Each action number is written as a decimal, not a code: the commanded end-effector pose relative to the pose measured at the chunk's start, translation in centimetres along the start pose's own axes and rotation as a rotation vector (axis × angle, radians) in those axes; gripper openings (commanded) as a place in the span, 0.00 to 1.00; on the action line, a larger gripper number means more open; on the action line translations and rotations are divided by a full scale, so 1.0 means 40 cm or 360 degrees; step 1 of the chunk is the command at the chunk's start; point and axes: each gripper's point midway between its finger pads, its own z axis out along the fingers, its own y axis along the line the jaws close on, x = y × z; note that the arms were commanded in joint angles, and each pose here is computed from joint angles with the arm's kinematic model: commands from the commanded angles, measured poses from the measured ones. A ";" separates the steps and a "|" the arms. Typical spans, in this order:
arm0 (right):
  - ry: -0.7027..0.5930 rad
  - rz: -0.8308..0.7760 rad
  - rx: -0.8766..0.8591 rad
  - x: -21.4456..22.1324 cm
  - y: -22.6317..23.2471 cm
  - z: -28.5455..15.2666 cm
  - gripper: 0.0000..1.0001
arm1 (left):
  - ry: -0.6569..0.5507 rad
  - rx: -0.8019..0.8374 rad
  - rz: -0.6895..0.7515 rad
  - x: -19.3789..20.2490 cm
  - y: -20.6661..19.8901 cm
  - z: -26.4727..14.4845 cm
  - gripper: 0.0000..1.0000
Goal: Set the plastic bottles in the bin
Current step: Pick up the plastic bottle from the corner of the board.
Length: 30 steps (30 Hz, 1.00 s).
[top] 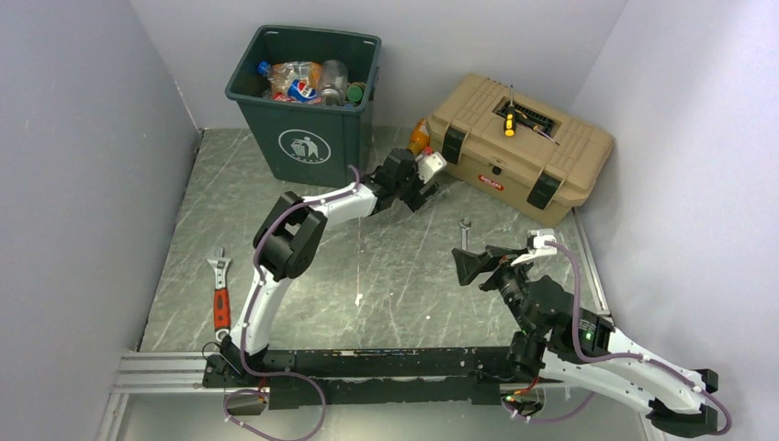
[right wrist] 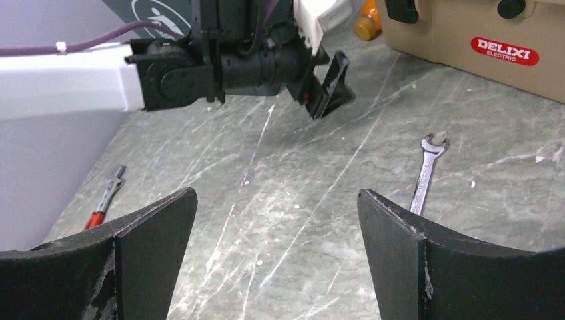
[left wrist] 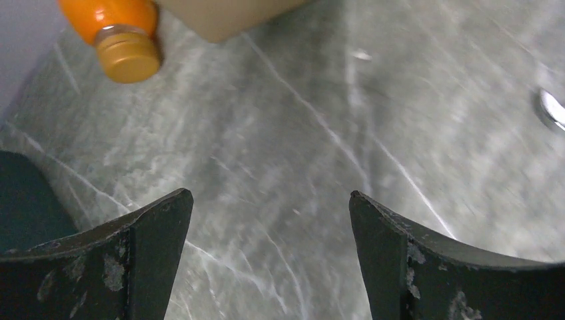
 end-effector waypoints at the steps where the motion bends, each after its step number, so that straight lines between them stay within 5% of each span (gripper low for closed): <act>1: -0.0032 0.0045 -0.0044 -0.012 0.015 0.000 0.95 | -0.0136 -0.0245 -0.0323 -0.043 0.136 0.038 0.93; 11: -0.0078 0.0047 -0.0058 -0.030 0.018 0.000 0.95 | -0.0083 -0.0396 -0.0662 0.035 0.245 0.107 0.91; 30: -0.0013 0.0030 -0.0049 0.003 0.025 0.013 0.95 | -0.0366 -0.0455 -0.0944 0.006 0.346 0.205 0.92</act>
